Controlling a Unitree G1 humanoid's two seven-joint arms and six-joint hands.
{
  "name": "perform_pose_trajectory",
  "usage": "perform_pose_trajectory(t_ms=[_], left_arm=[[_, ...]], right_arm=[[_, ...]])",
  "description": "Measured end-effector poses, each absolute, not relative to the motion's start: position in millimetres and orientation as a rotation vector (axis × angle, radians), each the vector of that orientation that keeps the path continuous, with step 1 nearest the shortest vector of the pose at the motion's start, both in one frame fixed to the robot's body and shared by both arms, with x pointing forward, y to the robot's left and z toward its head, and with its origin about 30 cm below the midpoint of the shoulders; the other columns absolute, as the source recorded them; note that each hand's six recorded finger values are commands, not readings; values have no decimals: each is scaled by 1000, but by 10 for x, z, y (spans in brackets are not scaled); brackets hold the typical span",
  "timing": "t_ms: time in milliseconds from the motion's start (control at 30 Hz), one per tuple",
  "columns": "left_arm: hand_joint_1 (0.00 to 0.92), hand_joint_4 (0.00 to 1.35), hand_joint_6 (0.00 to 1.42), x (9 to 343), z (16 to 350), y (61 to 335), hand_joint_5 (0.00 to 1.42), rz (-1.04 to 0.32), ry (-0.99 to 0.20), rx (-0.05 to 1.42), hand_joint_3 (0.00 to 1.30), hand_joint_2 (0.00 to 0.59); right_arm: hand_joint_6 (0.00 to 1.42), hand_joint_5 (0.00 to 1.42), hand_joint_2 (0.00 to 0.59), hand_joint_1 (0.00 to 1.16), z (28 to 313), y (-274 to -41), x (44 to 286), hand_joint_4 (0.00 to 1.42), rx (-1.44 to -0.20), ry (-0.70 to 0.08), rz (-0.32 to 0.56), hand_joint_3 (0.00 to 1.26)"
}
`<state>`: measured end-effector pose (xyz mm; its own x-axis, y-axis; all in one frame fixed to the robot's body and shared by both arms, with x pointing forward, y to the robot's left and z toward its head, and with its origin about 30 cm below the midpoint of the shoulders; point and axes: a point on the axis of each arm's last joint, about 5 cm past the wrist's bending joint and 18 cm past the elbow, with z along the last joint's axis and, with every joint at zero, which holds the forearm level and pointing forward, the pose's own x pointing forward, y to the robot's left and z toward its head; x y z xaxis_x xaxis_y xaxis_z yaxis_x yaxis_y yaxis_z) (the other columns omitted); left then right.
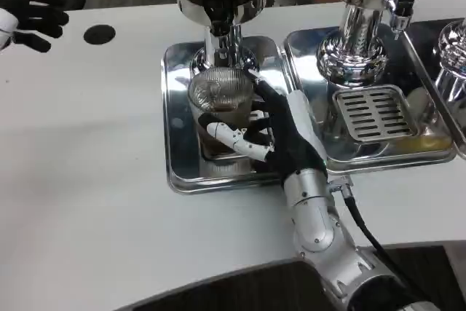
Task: Grasp the cup under the faucet to collect the drink, then remove the cup.
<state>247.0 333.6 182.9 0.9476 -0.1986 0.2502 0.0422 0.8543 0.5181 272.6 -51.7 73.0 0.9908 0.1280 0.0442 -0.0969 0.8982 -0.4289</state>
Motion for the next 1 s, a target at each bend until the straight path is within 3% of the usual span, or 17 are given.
perform_pose_trajectory(t_ms=[167, 200, 400, 633, 1000], left_arm=[[0, 469, 564, 2452, 1833, 3355, 473, -124, -300, 540, 447, 175], [0, 460, 564, 2437, 1823, 3358, 463, -126, -298, 544, 447, 176], [0, 354, 490, 2427, 1810, 3346, 375, -140, -287, 563, 366, 155], [0, 149, 301, 2483, 1698, 3268, 160, -264, -209, 578, 227, 156], [0, 30, 186, 2701, 1456, 2981, 37, -474, -103, 574, 109, 146]], right_arm=[[612, 393, 168, 660, 721, -497, 2710, 232, -463, -88, 116, 230], [682, 421, 167, 661, 715, -490, 2703, 244, -468, -92, 114, 240], [803, 518, 169, 678, 694, -473, 2669, 312, -487, -114, 89, 280], [839, 549, 169, 678, 668, -481, 2634, 328, -484, -120, 63, 297], [887, 585, 169, 678, 652, -489, 2619, 358, -482, -123, 24, 312]])
